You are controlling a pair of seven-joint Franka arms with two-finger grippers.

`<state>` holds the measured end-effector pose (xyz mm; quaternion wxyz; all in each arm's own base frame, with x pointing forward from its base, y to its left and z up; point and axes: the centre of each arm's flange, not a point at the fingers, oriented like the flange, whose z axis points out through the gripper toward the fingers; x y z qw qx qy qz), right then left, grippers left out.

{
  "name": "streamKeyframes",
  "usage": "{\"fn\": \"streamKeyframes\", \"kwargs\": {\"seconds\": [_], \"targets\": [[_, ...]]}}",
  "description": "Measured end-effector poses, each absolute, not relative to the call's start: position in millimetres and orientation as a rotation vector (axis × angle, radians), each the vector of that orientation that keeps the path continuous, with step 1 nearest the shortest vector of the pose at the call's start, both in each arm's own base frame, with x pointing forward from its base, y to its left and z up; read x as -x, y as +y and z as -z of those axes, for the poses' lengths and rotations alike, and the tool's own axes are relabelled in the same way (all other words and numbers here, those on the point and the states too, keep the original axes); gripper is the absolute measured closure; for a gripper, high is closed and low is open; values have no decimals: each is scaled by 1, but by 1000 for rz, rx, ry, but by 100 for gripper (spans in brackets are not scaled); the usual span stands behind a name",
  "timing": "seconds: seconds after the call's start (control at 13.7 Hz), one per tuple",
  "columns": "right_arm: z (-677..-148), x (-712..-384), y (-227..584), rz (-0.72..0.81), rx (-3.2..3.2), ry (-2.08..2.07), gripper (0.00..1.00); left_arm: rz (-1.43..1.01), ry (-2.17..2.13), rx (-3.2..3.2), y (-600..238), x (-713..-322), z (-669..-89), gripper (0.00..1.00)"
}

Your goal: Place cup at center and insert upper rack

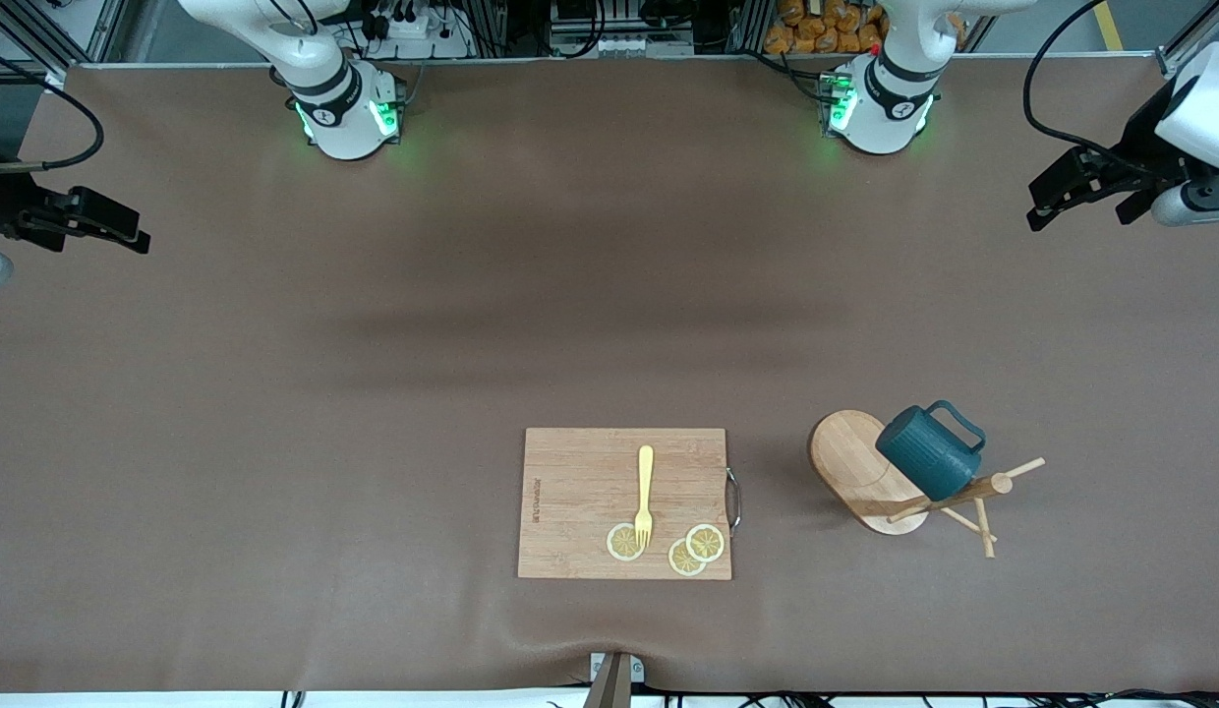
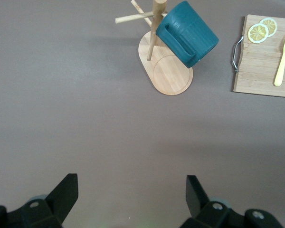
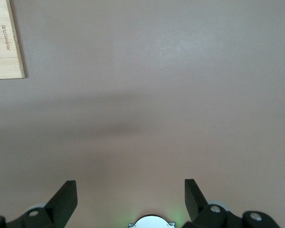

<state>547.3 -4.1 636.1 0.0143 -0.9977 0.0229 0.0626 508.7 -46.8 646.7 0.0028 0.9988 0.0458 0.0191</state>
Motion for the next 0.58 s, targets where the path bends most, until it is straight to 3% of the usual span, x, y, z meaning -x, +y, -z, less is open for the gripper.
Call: {"fn": "streamKeyframes", "kwargs": {"seconds": [0.58], "targets": [[-636, -547, -3, -195, 3106, 69, 0, -33, 163, -3175, -35, -507, -645, 0]]}}
